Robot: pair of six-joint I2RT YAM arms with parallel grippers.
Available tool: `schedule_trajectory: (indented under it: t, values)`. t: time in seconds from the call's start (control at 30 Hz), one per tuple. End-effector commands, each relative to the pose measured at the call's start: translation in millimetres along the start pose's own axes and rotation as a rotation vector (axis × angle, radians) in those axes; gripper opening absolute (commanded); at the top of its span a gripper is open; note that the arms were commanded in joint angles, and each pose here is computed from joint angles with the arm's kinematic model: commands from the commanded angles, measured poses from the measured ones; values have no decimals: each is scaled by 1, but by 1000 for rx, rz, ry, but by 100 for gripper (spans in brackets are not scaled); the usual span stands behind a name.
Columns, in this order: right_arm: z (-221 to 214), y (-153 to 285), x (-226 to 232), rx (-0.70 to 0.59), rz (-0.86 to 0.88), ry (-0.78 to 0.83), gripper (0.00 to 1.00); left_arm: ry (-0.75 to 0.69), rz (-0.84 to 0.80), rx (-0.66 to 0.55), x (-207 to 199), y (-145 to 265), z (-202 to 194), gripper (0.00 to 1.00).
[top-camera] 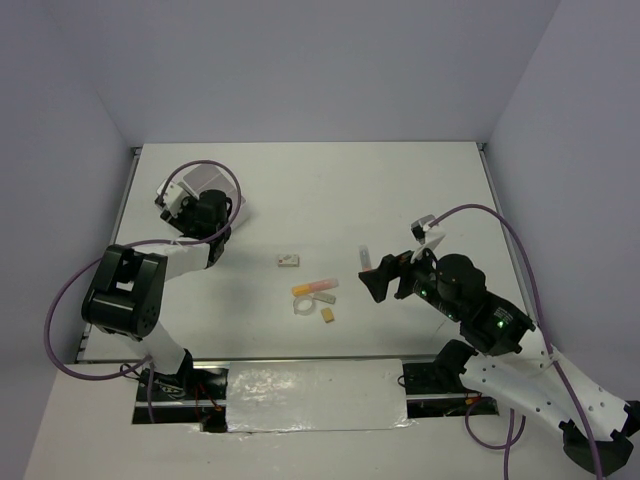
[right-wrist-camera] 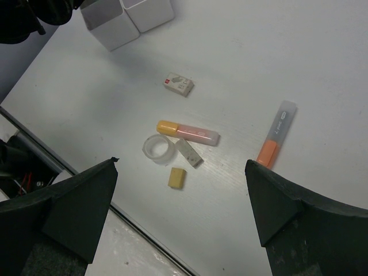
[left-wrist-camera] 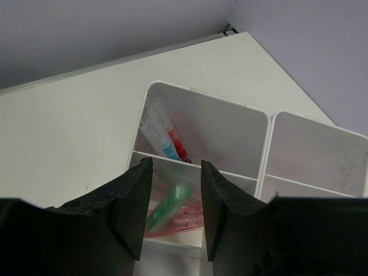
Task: Sort the stationery into containers
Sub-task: Place the stationery in the storage box, then pick up the stationery from the center of the board.
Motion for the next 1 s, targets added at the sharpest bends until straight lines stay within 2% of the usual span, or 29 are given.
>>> schedule_trajectory:
  t: [0.0, 0.1, 0.2, 0.3, 0.33, 0.4, 0.43, 0.47, 0.57, 0.67, 0.7, 0.77, 0.9, 0.97]
  values:
    - [18, 3, 5, -81, 27, 8, 99, 61, 21, -29, -2, -3, 7, 51]
    - [18, 3, 5, -79, 28, 8, 99, 69, 8, -29, -2, -1, 9, 53]
    - [18, 2, 5, -79, 30, 10, 100, 72, -19, -15, -4, 1, 12, 60]
    - [17, -2, 6, -71, 30, 11, 100, 65, -82, 43, -11, 13, 32, 77]
    - [16, -5, 6, -61, 30, 8, 100, 64, -101, 66, -16, 21, 35, 88]
    - [16, -8, 8, -57, 42, 3, 100, 76, -142, 100, -35, 34, 59, 99]
    - [16, -9, 9, -52, 45, -1, 100, -8, -144, 156, -32, 45, 55, 99]
    - [14, -12, 9, -40, 48, -1, 100, -4, -164, 168, -42, 52, 67, 99]
    - [14, -16, 13, -37, 72, -10, 100, -110, -250, 283, -45, 80, 72, 99]
    - [13, -18, 13, -32, 70, -29, 100, -213, -457, 399, -51, 109, 72, 99]
    - [15, -19, 12, -37, 52, -38, 100, -237, -521, 475, -53, 124, 66, 99]
    - [15, -20, 11, -30, 32, -56, 100, -310, -584, 549, -52, 141, 62, 99]
    - [14, -20, 13, -22, 40, -74, 100, -494, -739, 658, -59, 197, 35, 99]
    - [14, -17, 13, -29, 46, -80, 100, -584, -741, 713, -62, 209, 11, 99]
Point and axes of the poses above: each gripper's point midway between its finger pads, its own y axis back along the fingers, its own x axis along the line the jaws close on, z = x × y, the point moved 8 cm from there along y, back along the fingers, and after that the axes turned 1 degree about y, right-handed, at the moved point
